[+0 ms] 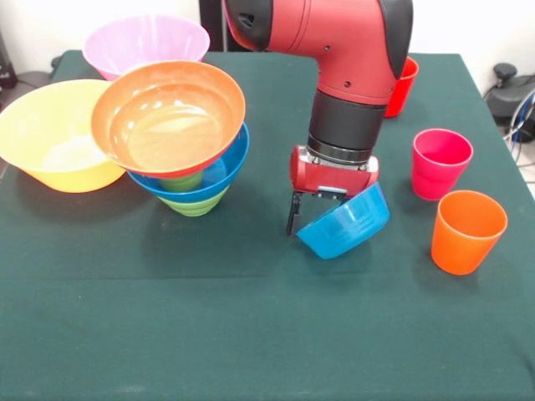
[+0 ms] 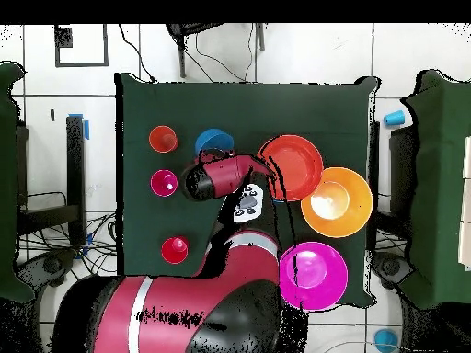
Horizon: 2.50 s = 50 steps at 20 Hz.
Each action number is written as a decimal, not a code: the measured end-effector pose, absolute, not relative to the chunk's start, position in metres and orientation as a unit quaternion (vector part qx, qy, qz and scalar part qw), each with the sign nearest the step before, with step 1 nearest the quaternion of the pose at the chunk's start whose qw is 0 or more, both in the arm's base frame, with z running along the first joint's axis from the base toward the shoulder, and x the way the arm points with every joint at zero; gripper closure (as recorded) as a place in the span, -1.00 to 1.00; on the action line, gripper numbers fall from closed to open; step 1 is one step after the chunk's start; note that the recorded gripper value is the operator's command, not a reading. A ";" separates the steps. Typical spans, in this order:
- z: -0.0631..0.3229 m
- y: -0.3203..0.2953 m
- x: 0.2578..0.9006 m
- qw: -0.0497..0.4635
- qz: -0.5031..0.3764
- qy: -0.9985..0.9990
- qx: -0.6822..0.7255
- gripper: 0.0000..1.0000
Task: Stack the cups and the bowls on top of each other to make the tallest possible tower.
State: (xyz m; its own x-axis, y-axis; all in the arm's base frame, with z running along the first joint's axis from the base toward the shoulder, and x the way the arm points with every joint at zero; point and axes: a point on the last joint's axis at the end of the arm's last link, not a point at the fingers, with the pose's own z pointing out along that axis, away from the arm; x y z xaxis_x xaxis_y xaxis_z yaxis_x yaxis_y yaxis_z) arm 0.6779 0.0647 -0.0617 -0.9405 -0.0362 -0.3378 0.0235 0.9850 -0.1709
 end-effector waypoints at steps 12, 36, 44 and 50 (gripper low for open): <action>-0.058 0.069 0.679 0.175 -0.089 0.980 -0.008 -1.00; -0.016 0.059 0.704 0.204 -0.059 0.977 0.025 -1.00; -0.046 0.067 0.695 0.188 -0.059 0.980 0.017 -1.00; -0.064 0.079 0.688 0.180 -0.058 0.982 0.007 -1.00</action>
State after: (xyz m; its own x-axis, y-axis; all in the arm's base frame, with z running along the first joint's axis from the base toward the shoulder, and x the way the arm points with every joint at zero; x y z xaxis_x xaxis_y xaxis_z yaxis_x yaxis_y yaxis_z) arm 0.6879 0.0787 -0.0645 -0.9351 -0.0070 -0.3542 0.0346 0.9932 -0.1109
